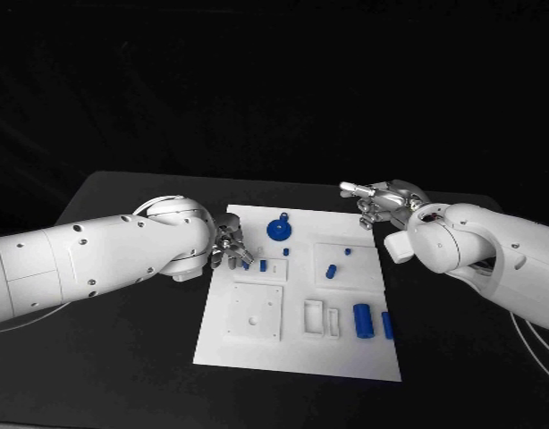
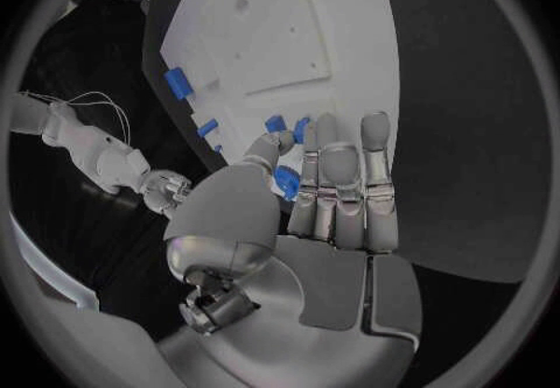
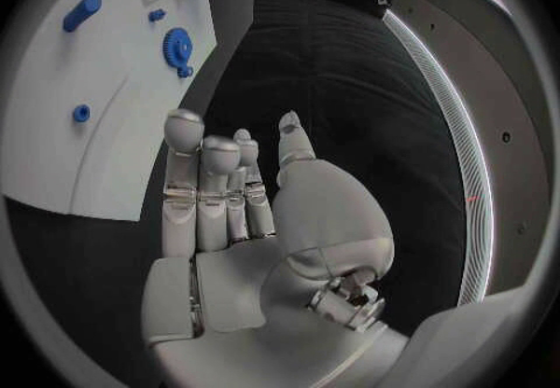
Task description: Assemble the parts on the task board
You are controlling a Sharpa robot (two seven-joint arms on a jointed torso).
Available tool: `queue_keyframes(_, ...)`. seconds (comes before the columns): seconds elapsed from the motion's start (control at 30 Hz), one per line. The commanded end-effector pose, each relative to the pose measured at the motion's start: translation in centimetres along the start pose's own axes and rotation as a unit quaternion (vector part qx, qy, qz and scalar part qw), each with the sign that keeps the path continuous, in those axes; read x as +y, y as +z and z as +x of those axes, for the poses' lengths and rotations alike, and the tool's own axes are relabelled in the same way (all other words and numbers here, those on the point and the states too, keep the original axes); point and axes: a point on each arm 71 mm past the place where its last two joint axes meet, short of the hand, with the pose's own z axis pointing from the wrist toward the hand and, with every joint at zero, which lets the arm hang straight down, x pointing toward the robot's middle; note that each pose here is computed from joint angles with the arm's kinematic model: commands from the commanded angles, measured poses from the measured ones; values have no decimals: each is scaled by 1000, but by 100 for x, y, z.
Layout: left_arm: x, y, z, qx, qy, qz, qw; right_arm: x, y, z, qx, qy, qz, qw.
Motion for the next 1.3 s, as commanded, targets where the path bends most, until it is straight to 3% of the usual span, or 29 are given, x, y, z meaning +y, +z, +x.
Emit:
queue_keyframes(0.03, -19, -4, 9, 2, 5, 6, 1000, 8, 0, 17, 8, -4, -4, 1000)
queue_keyframes(1.3, 9, 10, 68, 10, 4, 3, 1000, 4, 2, 18, 10, -4, -2, 1000)
